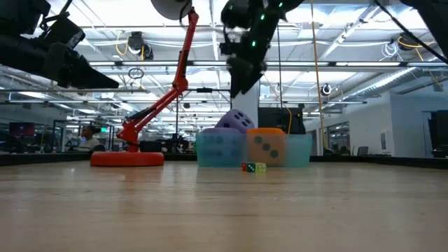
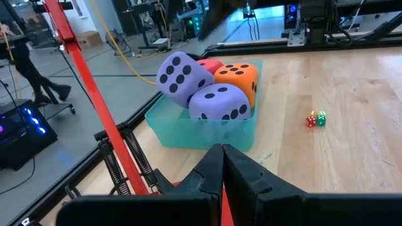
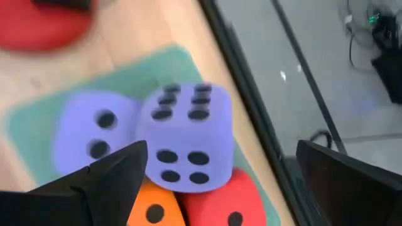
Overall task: Pick & Place Dice
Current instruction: Put the light green small die into the green bin
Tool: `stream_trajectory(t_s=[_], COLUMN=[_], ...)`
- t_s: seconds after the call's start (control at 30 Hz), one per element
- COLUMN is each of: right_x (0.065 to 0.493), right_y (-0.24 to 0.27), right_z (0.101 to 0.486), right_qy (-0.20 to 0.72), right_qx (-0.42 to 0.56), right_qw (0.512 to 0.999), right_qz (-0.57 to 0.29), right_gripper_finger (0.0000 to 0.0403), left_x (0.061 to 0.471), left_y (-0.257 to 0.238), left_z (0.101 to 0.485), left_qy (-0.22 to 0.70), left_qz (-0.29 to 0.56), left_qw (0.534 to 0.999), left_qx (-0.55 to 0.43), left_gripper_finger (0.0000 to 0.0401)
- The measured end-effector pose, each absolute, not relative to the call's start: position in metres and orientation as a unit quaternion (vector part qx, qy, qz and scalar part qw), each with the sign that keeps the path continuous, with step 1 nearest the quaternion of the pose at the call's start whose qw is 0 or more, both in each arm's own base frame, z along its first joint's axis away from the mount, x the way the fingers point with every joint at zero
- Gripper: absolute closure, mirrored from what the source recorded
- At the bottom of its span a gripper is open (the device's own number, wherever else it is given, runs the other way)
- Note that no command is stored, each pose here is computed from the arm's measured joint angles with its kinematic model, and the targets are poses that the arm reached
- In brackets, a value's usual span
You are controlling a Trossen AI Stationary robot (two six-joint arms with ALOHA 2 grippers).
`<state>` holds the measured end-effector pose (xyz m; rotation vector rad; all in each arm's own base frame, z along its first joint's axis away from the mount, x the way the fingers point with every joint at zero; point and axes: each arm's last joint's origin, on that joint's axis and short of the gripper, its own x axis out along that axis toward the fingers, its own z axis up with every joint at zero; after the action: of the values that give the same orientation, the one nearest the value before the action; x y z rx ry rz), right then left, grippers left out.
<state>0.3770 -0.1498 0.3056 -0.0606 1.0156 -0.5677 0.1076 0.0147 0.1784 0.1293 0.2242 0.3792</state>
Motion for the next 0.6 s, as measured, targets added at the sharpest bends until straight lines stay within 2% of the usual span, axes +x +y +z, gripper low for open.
stream_trajectory(t_s=[0.23, 0.33, 0.4, 0.47, 0.6], right_x=[0.348, 0.32, 0.295, 0.271, 0.233], right_y=[-0.117, -0.1, -0.092, -0.081, -0.06], right_z=[0.379, 0.42, 0.438, 0.437, 0.398], right_qy=[0.35, 0.273, 0.226, 0.206, 0.181], right_qx=[-0.01, -0.001, 0.019, 0.039, 0.098], right_qw=[0.912, 0.937, 0.95, 0.954, 0.958], right_qz=[-0.213, -0.219, -0.216, -0.216, -0.2], right_gripper_finger=[0.0013, 0.0034, 0.0061, 0.0099, 0.0194], left_x=[0.108, 0.108, 0.108, 0.108, 0.108], left_y=[0.015, 0.015, 0.015, 0.015, 0.015], left_z=[0.178, 0.178, 0.178, 0.178, 0.178], left_qy=[0.112, 0.112, 0.11, 0.107, 0.101], left_qz=[0.188, 0.188, 0.19, 0.191, 0.194], left_qw=[0.974, 0.974, 0.975, 0.975, 0.976], left_qx=[0.061, 0.058, 0.048, 0.033, 0.004], left_gripper_finger=[0.038, 0.038, 0.038, 0.038, 0.038])
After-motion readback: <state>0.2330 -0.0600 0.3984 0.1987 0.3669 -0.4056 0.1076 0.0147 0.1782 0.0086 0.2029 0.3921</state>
